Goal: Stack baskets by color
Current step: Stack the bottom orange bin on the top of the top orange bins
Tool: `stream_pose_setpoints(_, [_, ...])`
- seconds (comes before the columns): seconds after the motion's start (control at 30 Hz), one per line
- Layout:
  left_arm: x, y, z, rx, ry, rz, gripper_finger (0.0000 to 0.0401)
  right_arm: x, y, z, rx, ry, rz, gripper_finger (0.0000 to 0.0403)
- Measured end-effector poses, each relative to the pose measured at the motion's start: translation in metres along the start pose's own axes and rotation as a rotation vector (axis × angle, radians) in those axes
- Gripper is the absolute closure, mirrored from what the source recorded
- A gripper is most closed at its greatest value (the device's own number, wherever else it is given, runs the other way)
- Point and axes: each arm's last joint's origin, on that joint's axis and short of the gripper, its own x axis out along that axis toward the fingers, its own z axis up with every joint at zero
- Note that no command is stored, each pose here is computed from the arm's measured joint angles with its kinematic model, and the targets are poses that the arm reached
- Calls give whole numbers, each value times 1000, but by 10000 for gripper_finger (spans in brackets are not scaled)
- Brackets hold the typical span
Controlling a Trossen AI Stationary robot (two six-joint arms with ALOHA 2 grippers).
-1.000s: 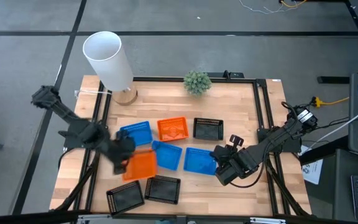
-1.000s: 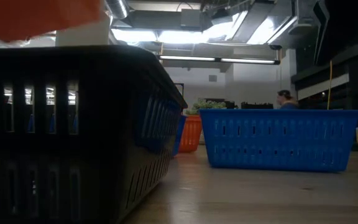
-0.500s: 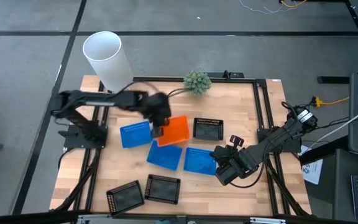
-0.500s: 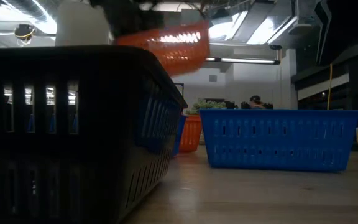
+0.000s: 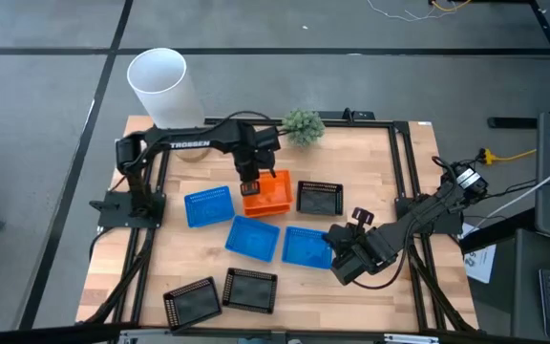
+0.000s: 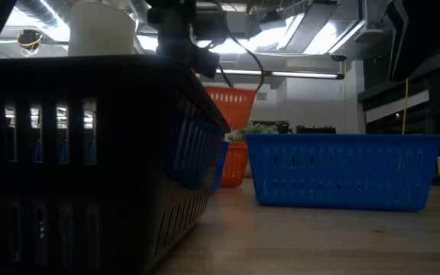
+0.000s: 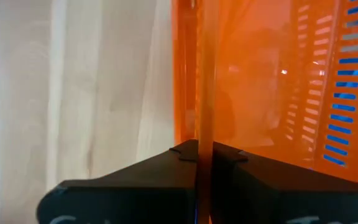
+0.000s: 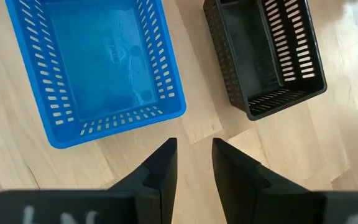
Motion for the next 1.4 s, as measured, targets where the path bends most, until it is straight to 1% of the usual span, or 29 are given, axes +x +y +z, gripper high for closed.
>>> stream_pose_setpoints(0.07, [5, 0, -3, 2, 22, -4, 401, 0, 0, 0, -18, 0, -1, 302])
stream_pose_setpoints(0.13, [8, 1, -3, 15, 4, -1, 401, 0, 0, 0, -26, 0, 0, 302])
stream_pose_setpoints(0.23, [10, 1, -4, 18, 13, -1, 401, 0, 0, 0, -34, 0, 0, 302])
stream_pose_setpoints(0.47, [10, 0, 2, 27, -50, 8, 401, 0, 0, 0, -45, -1, 0, 302])
stream_pose_setpoints(0.67, [16, -1, -4, 28, -12, 18, 401, 0, 0, 0, -45, -1, 1, 302])
stream_pose_setpoints(0.8, [23, -7, -8, 45, 13, 39, 401, 0, 0, 0, -46, -1, 1, 302])
stream_pose_setpoints(0.97, [24, -11, -2, 62, -50, 68, 401, 0, 0, 0, -47, -1, 1, 302])
stream_pose_setpoints(1.07, [24, -11, -2, 61, -44, 70, 401, 0, 0, 0, -44, -1, 2, 302])
stream_pose_setpoints(1.23, [24, -11, -4, 42, -31, 67, 389, 0, 0, 0, -44, -1, 2, 302])
stream_pose_setpoints(1.4, [24, -12, -4, 39, -34, 28, 364, 0, 0, 0, -44, -1, 2, 302])
